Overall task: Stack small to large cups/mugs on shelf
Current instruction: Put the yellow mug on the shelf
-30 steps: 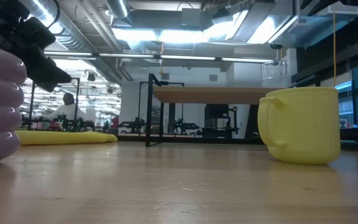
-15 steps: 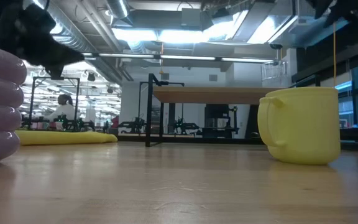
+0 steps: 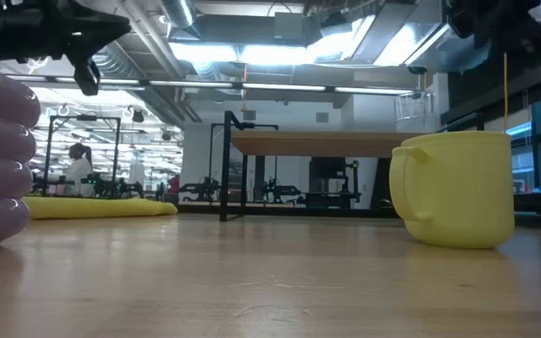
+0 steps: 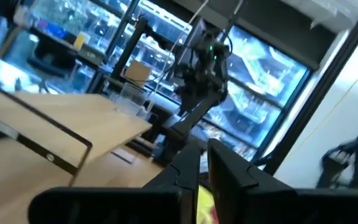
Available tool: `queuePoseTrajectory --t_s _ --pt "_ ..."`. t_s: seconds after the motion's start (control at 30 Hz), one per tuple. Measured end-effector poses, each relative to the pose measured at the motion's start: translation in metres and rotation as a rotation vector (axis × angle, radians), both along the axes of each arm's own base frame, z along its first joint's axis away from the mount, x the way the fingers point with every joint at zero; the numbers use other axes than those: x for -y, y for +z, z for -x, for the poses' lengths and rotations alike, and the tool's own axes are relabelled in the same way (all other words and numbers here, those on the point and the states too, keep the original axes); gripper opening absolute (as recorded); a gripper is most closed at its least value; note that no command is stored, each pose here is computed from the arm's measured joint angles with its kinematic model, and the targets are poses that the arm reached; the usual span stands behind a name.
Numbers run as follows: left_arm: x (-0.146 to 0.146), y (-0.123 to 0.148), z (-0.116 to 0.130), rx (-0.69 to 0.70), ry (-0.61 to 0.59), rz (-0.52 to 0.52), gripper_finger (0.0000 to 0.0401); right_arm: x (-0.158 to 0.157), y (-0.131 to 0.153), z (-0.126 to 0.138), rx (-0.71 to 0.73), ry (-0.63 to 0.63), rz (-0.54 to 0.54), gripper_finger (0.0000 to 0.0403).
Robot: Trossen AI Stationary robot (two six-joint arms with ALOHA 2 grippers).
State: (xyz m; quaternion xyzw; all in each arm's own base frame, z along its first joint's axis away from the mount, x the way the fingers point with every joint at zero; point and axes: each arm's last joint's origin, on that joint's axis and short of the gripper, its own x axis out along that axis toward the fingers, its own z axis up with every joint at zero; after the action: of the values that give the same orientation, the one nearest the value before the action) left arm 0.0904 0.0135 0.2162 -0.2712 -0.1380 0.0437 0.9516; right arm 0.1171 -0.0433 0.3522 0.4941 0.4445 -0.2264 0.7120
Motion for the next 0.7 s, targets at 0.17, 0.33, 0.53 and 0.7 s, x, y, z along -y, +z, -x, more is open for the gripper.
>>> queuePoseTrajectory --t_s 0.17,0.33,0.53,0.7 --pt "0.000 -0.001 0.000 0.002 -0.018 0.054 0.0027 -0.011 -0.009 -0.015 0.068 0.104 -0.086 0.0139" --pt "0.000 -0.001 0.000 -0.012 -0.012 0.014 0.0027 -0.033 -0.004 -0.033 0.162 0.148 0.047 0.0139" --pt "0.000 -0.002 0.000 -0.006 -0.030 0.069 0.0027 -0.071 -0.016 -0.041 0.017 0.133 0.195 0.0139" --pt "0.000 -0.004 -0.001 -0.031 -0.021 0.058 0.0027 -0.101 -0.038 -0.060 -0.136 0.174 0.206 0.0139"
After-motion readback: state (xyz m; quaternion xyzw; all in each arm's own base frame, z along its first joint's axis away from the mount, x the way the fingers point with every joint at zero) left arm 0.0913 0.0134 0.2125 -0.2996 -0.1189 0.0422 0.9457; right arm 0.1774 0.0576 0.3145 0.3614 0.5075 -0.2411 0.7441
